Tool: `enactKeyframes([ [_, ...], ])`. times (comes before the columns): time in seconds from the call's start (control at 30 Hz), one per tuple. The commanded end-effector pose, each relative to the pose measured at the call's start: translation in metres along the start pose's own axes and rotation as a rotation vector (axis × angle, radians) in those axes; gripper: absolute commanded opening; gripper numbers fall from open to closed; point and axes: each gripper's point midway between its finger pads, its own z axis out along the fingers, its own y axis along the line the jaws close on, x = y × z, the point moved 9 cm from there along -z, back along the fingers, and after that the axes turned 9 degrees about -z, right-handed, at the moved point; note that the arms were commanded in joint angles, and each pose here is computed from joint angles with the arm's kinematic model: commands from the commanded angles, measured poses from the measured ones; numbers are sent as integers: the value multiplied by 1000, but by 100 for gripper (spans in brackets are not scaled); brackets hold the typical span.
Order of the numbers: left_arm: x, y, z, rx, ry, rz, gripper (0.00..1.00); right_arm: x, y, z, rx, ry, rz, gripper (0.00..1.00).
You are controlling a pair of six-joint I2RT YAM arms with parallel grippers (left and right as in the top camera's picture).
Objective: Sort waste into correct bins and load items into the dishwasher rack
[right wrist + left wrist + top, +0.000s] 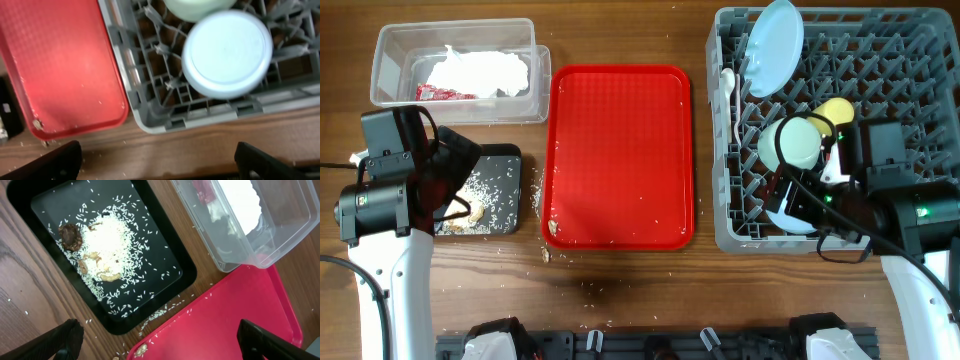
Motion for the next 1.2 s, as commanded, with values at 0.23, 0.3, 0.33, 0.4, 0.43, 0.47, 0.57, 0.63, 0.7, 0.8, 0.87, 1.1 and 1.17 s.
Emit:
enactKeyframes([
  [0.23, -2, 0, -2, 4, -8, 9, 100, -5, 6, 15, -70, -134, -120, 100],
  [0.3, -2, 0, -2, 4, -8, 9, 100, 0, 5, 24, -113, -205, -137, 100],
  [0.33, -2, 0, -2, 4, -8, 9, 100, 3, 6, 28, -145, -237, -151, 100],
  [0.4, -2, 0, -2, 4, -8, 9, 100, 10, 7, 38, -214, -305, -190, 100],
  [0.43, -2, 0, -2, 4, -8, 9, 100, 15, 6, 44, -256, -357, -205, 100],
  [0.47, -2, 0, -2, 4, -8, 9, 100, 20, 6, 51, -302, -412, -223, 100],
  [0.57, -2, 0, -2, 4, -8, 9, 100, 32, 7, 68, -426, -561, -284, 100],
  [0.63, -2, 0, -2, 4, -8, 9, 100, 42, 7, 81, -511, -679, -340, 100],
  [0.7, -2, 0, -2, 4, -8, 9, 100, 49, 5, 90, -535, -736, -360, 100],
  [0.8, -2, 0, -2, 4, -8, 9, 100, 56, 0, 99, -539, -832, -375, 100],
  [0.87, -2, 0, -2, 4, -8, 9, 100, 60, -3, 102, -537, -891, -378, 100],
  [1.1, -2, 0, -2, 4, -8, 9, 100, 70, -13, 113, -510, -1007, -368, 100],
  [1.17, -2, 0, -2, 4, -8, 9, 100, 71, -16, 114, -494, -1030, -358, 100],
])
